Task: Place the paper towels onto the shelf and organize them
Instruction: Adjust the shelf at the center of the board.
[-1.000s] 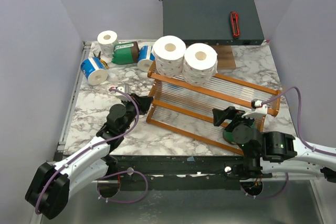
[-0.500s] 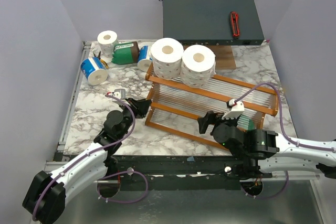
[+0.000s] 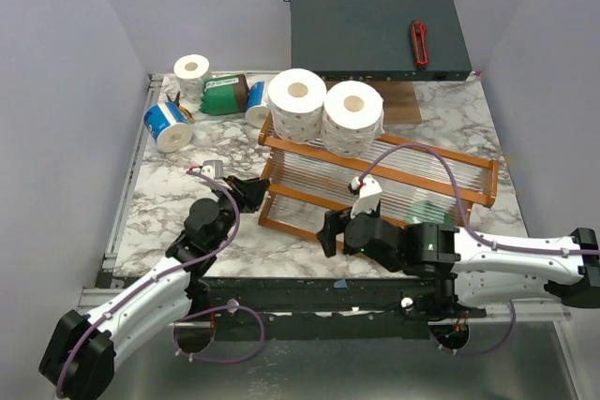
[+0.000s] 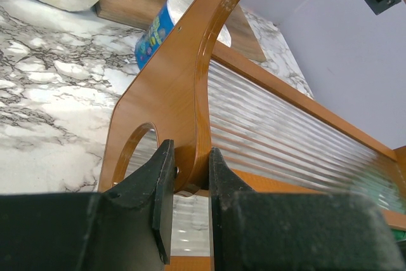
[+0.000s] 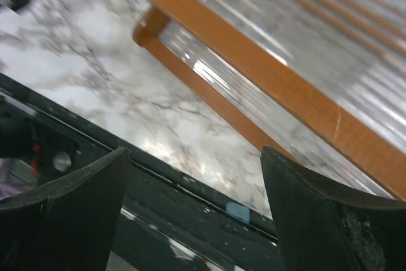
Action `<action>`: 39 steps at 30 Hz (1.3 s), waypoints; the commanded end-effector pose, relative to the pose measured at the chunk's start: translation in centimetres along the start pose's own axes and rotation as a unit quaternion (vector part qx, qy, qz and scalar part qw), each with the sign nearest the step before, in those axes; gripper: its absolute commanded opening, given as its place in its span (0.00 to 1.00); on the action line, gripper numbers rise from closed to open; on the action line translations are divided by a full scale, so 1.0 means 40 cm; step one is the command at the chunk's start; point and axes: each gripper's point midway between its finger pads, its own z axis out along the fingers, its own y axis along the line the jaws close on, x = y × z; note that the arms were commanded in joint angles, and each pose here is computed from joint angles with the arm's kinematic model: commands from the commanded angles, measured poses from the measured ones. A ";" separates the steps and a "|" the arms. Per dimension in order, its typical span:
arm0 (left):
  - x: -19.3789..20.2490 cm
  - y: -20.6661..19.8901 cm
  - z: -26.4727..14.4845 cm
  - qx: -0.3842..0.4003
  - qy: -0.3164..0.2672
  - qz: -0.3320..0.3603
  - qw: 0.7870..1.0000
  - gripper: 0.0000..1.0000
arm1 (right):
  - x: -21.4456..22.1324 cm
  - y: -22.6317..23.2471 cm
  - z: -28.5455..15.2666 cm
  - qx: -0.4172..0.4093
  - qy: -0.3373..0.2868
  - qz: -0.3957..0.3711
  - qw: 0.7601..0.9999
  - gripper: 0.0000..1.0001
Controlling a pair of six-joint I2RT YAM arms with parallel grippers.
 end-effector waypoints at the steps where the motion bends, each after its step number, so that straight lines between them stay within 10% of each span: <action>1: 0.091 0.090 -0.029 -0.066 0.052 -0.024 0.996 0.00 | 0.070 -0.037 0.017 0.003 0.024 -0.017 1.000 0.84; 13: 0.094 0.096 -0.036 -0.067 0.049 -0.024 0.996 0.00 | 0.131 -0.242 0.045 0.170 -0.020 -0.022 0.985 0.47; 39: 0.117 0.071 -0.025 -0.033 0.062 -0.036 0.997 0.00 | 0.138 -0.420 0.074 0.275 -0.087 0.156 0.945 0.52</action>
